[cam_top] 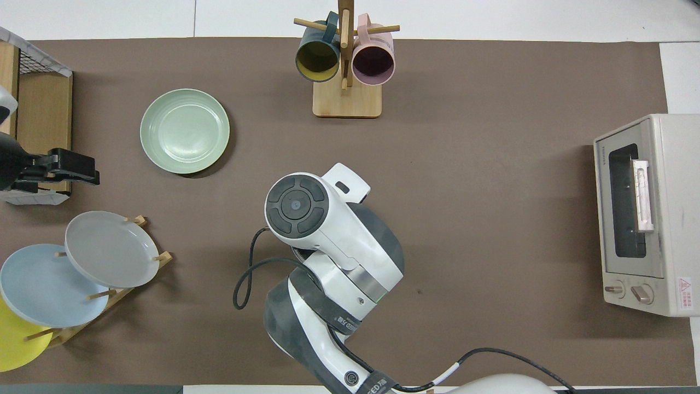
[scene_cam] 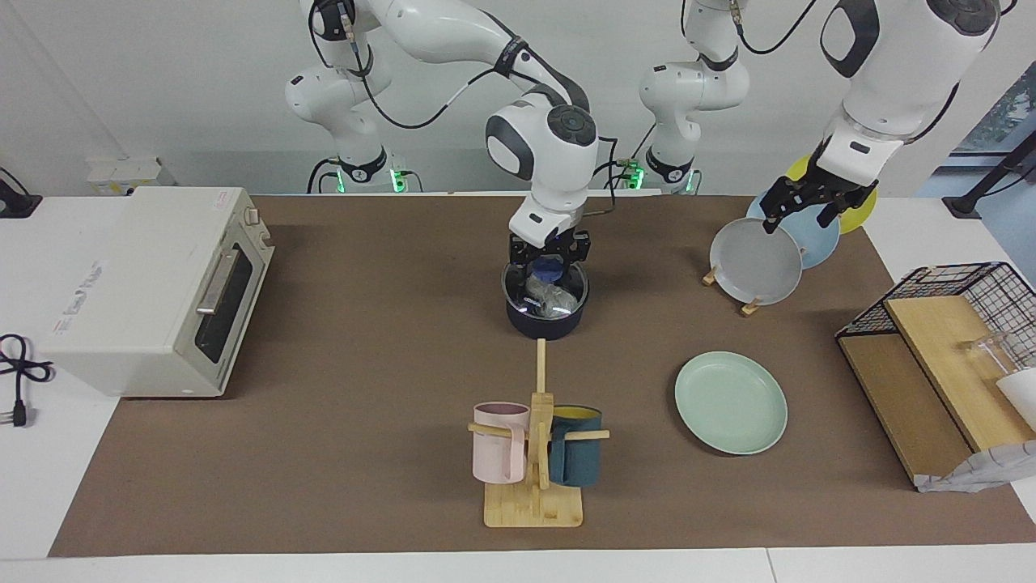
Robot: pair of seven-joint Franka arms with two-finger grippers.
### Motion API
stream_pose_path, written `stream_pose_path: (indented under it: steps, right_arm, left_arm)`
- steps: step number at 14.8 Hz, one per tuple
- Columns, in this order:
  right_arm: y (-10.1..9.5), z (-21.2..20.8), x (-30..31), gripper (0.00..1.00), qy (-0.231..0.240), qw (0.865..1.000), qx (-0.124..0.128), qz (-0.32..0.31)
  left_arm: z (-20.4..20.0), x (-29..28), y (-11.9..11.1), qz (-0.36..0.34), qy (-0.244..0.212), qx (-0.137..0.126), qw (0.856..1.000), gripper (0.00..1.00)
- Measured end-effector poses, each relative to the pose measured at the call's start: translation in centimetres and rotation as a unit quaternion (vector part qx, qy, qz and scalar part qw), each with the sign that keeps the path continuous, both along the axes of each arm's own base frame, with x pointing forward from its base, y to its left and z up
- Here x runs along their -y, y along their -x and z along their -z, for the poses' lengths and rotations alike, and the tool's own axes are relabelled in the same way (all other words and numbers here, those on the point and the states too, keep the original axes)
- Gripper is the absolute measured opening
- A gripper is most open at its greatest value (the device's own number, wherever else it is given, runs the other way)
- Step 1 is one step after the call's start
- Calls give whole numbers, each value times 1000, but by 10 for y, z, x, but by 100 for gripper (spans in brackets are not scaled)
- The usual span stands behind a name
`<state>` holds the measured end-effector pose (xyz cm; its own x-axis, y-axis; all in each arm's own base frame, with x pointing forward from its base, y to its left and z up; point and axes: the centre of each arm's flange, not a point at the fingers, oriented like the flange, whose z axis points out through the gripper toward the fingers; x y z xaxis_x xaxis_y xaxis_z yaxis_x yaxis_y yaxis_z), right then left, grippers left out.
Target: Transfer vermicelli from pot to plate
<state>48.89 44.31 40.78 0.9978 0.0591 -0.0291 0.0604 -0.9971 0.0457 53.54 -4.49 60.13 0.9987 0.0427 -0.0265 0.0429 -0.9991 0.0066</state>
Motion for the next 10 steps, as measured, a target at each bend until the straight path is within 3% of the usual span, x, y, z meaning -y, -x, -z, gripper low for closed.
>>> stream_pose_path:
  steps: [1,3,7,10]
  right_arm:
    - [0,0,0,81,0,1000,0,0]
    - [1,-2,-1,66,-2,1000,2,-1]
    - [-1,-6,-1,66,-5,1000,5,0]
    - [-13,-27,8,66,-10,1000,11,1]
  left_arm:
    - [0,0,0,0,0,0,1000,100]
    - [0,1,0,1,0,1,1000,100]
    - [0,2,0,1,0,1,1000,100]
    - [0,2,0,2,0,2,1000,100]
